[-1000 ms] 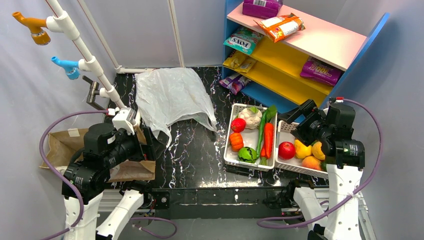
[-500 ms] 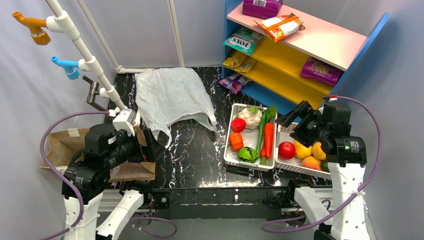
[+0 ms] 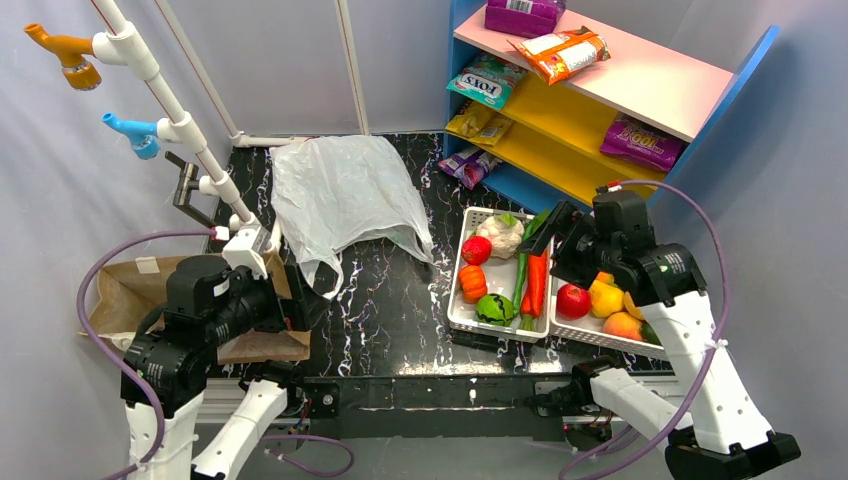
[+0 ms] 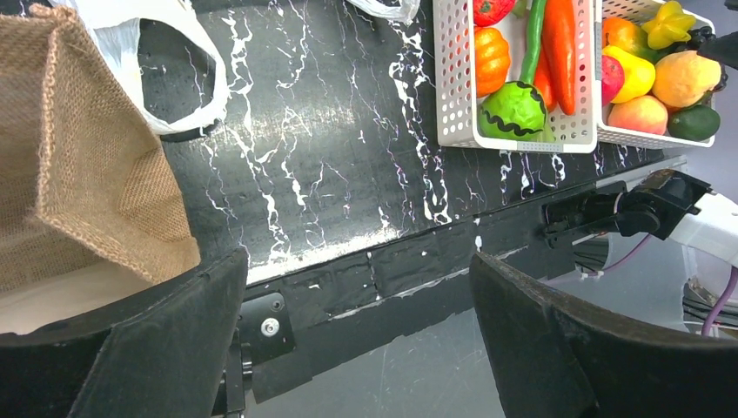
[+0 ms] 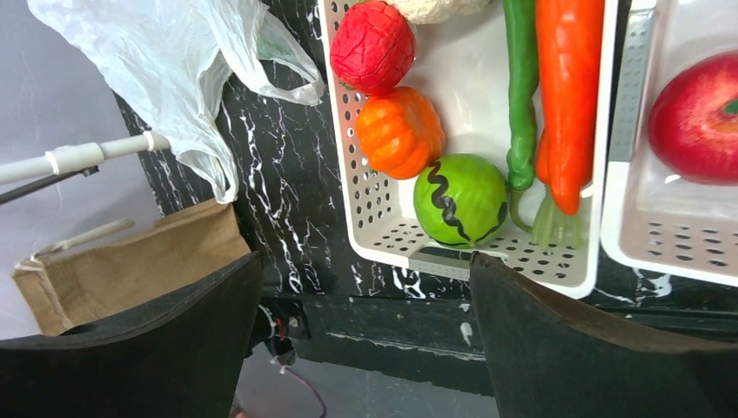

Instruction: Place the food into the grocery bag and tie it

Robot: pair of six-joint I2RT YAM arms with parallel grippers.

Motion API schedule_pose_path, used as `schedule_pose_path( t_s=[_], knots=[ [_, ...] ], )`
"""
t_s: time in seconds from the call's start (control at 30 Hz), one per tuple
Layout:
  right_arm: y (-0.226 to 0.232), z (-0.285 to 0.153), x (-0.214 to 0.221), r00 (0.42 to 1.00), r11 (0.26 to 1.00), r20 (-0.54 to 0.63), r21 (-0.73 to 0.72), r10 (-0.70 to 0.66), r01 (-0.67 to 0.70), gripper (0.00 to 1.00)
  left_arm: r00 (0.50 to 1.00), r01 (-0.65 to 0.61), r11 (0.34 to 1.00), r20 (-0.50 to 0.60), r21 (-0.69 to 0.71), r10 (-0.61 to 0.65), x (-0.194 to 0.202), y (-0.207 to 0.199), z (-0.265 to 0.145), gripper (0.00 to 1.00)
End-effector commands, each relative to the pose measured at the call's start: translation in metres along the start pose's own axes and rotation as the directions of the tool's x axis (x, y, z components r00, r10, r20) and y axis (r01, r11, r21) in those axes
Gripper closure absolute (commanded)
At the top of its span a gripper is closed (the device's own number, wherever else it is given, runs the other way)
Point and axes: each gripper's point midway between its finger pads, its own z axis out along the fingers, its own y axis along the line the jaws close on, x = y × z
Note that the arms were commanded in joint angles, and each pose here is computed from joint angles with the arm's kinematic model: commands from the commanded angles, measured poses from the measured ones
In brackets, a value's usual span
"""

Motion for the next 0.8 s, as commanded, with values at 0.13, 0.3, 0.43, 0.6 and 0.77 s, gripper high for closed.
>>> schedule_pose_path(
  t_s=[0.13, 0.3, 0.43, 0.6, 0.77],
  knots=[
    [0.013, 0.032, -0.002, 0.984, 0.985, 0.018, 0.008, 0.175, -0.175, 0.06, 1.0, 0.011, 0.999, -0.021, -0.031, -0.012, 0.014, 0.006, -0.009, 0.01],
    [0.011, 0.057, 0.0, 0.961, 0.96, 0.034, 0.042, 0.275, -0.276, 0.06, 1.0, 0.012, 0.999, -0.016, -0.044, -0.013, 0.019, 0.009, -0.014, 0.0],
    [0.009, 0.074, 0.001, 0.938, 0.935, 0.041, 0.074, 0.345, -0.347, 0.05, 1.0, -0.001, 0.998, -0.015, -0.058, 0.001, 0.021, 0.011, -0.018, 0.01],
    [0.011, 0.096, 0.002, 0.917, 0.911, 0.04, 0.108, 0.396, -0.398, 0.03, 1.0, -0.017, 0.997, -0.015, -0.08, 0.016, 0.022, 0.015, -0.023, 0.0],
    [0.013, 0.122, 0.007, 0.893, 0.883, 0.021, 0.141, 0.449, -0.448, 0.02, 1.0, -0.022, 0.996, -0.017, -0.086, 0.02, 0.022, 0.016, -0.024, 0.0]
  ],
)
